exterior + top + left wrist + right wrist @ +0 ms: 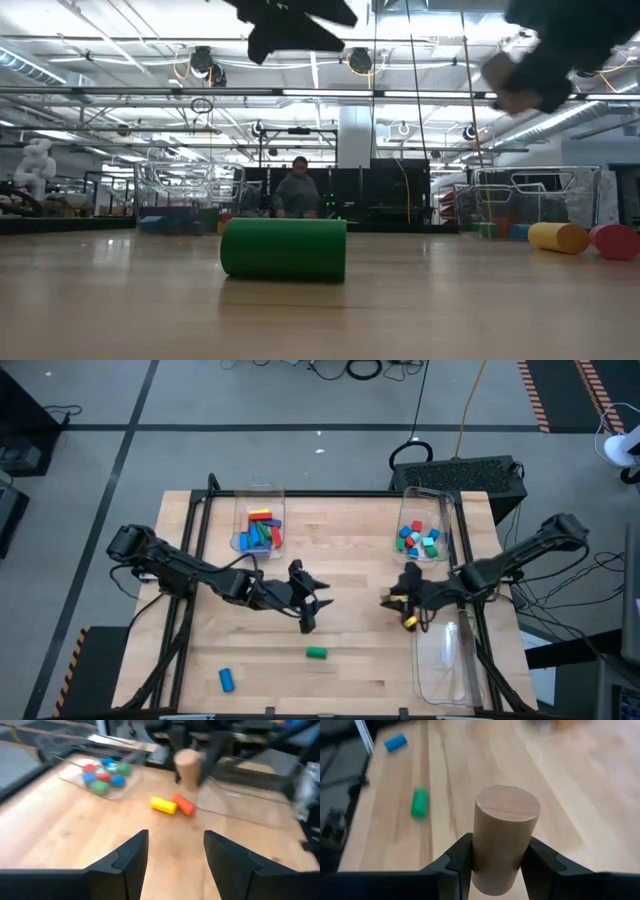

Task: Sort blocks by size
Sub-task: Put the brown cylindrical block into the bottom transparent bin, then put the blue cylindrical block into the bottom transparent bin

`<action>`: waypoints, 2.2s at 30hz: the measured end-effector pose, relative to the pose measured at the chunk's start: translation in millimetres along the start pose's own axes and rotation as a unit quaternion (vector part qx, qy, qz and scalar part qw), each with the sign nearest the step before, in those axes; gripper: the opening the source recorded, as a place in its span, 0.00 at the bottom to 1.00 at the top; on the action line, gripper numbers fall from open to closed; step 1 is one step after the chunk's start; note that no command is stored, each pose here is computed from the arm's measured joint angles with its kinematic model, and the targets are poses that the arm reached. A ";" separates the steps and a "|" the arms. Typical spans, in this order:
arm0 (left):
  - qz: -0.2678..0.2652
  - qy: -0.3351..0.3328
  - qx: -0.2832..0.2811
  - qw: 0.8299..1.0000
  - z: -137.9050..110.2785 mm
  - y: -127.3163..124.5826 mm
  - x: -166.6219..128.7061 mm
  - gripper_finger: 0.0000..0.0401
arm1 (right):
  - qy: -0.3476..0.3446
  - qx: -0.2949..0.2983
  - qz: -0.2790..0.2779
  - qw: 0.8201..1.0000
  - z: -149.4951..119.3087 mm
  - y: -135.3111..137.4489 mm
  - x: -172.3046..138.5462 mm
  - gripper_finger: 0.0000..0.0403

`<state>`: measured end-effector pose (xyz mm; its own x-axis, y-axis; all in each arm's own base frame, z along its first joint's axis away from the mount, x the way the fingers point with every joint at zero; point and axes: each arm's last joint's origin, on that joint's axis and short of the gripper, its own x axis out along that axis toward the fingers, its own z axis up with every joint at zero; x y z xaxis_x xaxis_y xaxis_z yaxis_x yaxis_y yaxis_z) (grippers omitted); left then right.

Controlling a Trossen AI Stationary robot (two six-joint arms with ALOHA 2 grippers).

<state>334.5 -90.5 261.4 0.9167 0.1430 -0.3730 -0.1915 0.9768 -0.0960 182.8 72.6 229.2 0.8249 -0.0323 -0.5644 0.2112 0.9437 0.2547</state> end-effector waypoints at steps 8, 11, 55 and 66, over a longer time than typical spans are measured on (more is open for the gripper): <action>-0.058 0.090 0.006 0.994 -20.2 -19.2 -12.0 0.48 | 0.083 0.048 -0.022 0.995 -22.2 -9.1 -30.6 0.29; -0.085 0.122 0.020 0.989 -27.5 -26.4 -17.4 0.48 | 0.120 0.062 -0.015 0.991 -29.5 -7.7 -34.0 0.29; -0.051 0.354 -0.062 0.932 -92.2 -75.1 -86.8 0.48 | 0.405 0.067 -0.056 0.910 -117.4 61.9 -47.6 0.40; 0.007 0.434 -0.169 0.885 -107.5 -81.2 -108.8 0.48 | 0.316 0.123 -0.153 0.928 -106.7 61.9 -53.2 0.46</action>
<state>212.6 -202.4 210.6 0.3263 -0.1644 -0.9309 -0.4288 0.8519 -0.3007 96.1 167.9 191.2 0.2508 -0.0137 -0.9679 0.5626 0.8158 0.1342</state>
